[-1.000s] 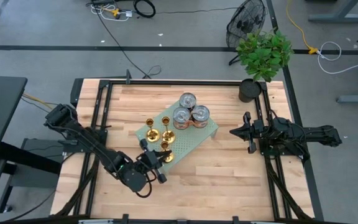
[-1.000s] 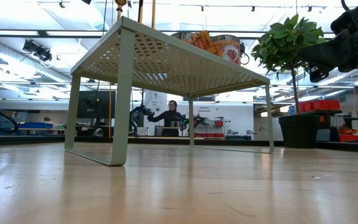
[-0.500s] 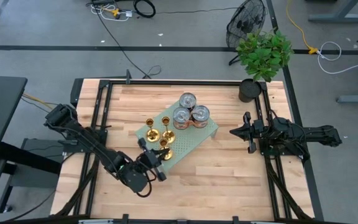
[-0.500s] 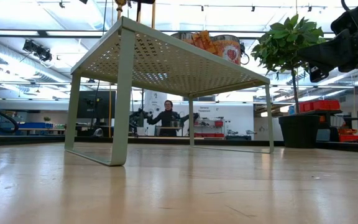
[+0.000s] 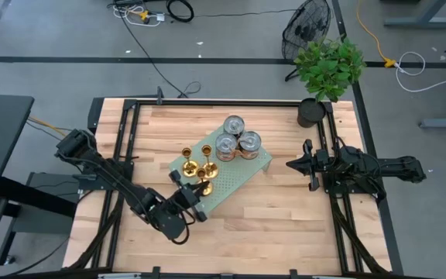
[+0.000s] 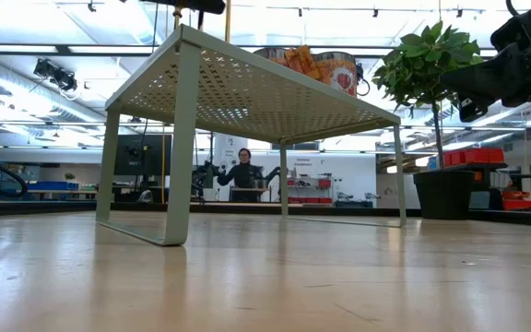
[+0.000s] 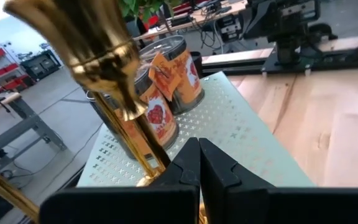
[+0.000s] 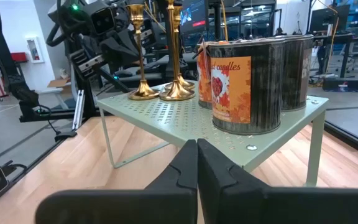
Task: Pick & Place candle stick holders
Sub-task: Put the gold candle holder on the shelf
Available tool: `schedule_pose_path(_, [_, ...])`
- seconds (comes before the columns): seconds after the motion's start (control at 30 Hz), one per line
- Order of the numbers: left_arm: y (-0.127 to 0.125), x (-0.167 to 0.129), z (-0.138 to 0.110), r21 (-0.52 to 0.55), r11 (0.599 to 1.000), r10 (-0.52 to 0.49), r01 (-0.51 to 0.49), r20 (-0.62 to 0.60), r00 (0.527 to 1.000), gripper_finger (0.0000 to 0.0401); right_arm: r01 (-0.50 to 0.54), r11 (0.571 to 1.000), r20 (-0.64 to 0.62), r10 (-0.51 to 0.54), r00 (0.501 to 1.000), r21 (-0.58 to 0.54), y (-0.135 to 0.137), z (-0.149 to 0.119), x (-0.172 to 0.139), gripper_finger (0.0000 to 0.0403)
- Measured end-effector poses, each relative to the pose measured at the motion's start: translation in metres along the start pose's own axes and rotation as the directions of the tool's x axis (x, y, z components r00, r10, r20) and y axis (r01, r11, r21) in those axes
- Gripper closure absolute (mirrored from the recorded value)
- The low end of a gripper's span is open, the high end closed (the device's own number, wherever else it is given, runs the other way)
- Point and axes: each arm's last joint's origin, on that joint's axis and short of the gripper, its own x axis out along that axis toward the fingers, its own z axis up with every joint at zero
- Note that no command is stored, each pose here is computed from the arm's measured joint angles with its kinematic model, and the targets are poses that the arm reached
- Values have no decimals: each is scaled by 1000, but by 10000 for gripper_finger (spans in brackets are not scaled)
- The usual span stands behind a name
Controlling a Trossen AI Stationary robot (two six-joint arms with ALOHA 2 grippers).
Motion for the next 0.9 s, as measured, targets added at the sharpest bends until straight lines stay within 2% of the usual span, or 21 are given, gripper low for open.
schedule_pose_path(0.23, [2, 0, -6, 75, 997, 8, -7, -21, 1000, 401, 0, 1000, 0, 0, 1000, 0, 0, 0, 0, 400])
schedule_pose_path(0.7, [5, 6, -10, 147, 989, 3, 6, -58, 998, 401, 0, 1000, 0, 0, 1000, 0, 0, 0, 0, 400])
schedule_pose_path(0.9, [5, 7, -8, 121, 993, -9, 16, -57, 998, 401, 0, 1000, 0, 0, 1000, 0, 0, 0, 0, 400])
